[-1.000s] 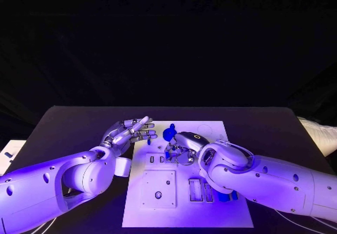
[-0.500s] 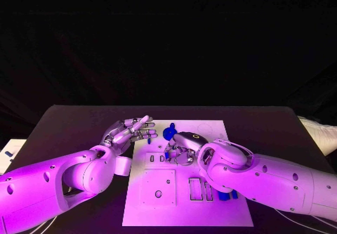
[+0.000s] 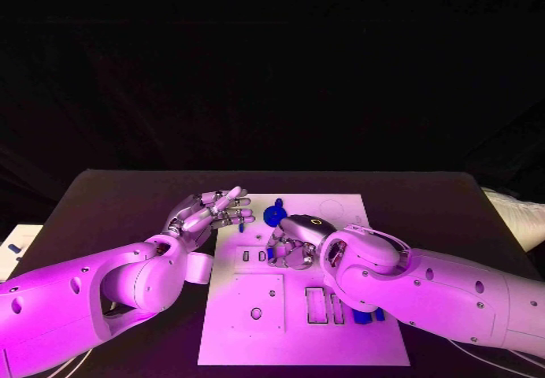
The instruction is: Assemble the parts on the task board
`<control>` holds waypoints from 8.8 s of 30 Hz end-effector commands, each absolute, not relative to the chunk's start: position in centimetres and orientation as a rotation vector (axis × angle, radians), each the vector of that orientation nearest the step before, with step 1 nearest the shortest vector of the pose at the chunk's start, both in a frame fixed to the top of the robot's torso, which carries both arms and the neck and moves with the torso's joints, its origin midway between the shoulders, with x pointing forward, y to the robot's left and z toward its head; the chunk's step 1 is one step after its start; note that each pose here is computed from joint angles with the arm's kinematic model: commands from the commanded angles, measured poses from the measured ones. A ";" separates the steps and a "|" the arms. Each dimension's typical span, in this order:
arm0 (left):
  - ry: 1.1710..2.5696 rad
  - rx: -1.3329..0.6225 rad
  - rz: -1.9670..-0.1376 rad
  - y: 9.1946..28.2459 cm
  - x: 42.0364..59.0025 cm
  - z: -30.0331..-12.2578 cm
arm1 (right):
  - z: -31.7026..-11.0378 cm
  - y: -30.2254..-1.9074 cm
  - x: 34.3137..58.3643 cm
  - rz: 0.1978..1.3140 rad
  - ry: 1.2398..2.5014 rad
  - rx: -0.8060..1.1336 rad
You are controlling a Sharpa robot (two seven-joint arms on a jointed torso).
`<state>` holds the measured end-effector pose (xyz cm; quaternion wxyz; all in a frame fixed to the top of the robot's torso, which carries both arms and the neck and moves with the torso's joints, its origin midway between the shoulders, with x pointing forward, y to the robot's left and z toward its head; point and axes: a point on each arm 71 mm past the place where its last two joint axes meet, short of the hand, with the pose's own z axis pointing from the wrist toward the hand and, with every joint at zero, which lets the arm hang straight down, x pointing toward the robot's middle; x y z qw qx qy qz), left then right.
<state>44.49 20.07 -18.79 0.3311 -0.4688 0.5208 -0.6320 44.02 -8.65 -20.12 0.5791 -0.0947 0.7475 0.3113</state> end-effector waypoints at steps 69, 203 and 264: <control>2.330 -0.257 -0.399 16.1 49.1 -17.0 | -12.2 -22.5 45.2 0.926 1.492 0.207; 2.286 -0.231 -0.398 14.1 48.1 -19.7 | -13.2 -21.2 45.4 0.908 1.570 0.189; 2.424 -0.186 -0.337 13.3 48.6 -20.6 | -13.5 -20.9 45.4 0.913 1.578 0.188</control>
